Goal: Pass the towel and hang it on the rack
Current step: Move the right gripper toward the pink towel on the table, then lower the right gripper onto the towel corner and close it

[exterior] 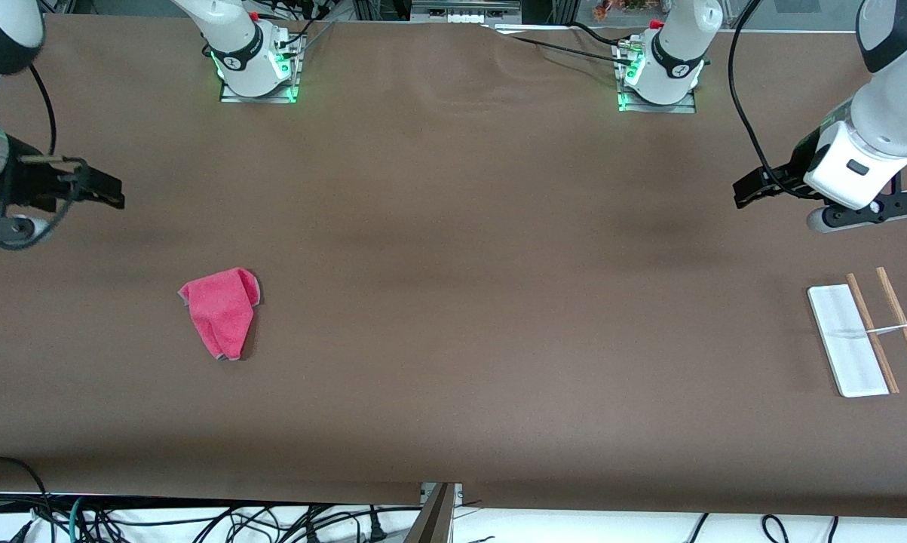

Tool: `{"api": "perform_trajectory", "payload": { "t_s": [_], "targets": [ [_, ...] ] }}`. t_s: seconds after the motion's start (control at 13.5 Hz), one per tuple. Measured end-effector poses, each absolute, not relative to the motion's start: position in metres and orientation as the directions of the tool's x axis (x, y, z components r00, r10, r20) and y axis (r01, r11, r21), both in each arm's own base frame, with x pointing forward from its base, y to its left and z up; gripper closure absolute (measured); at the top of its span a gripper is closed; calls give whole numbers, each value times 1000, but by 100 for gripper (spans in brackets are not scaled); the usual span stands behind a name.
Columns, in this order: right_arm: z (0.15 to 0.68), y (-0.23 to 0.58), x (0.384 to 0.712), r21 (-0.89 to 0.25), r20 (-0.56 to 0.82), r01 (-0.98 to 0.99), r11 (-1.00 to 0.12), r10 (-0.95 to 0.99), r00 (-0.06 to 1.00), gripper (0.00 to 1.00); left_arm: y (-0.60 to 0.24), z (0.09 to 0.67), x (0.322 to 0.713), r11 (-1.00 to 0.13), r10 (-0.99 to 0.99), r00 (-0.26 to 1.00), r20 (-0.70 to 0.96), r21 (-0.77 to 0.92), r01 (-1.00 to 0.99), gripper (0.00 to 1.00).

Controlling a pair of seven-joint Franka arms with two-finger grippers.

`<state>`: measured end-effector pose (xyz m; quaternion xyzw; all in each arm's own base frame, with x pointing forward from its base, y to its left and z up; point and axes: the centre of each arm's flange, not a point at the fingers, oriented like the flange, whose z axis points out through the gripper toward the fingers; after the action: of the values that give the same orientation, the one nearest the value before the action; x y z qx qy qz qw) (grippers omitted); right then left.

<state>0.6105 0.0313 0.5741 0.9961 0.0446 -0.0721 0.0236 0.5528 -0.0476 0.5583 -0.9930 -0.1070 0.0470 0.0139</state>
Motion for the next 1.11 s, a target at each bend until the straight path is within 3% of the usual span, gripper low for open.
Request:
{"api": "perform_trajectory", "payload": {
  "t_s": [0.37,0.74,1.11],
  "targets": [
    [502,67,648,36,-152,146,-989,139,979,0,-41,560,555,-973,229,970,-83,-18,229,0],
    [396,98,688,28,-131,185,-982,180,975,0,-37,563,556,-972,236,969,-71,-13,236,0],
    [302,135,698,25,-156,203,-979,197,968,0,-36,564,557,-971,238,969,-65,-11,237,0]
  ]
}}
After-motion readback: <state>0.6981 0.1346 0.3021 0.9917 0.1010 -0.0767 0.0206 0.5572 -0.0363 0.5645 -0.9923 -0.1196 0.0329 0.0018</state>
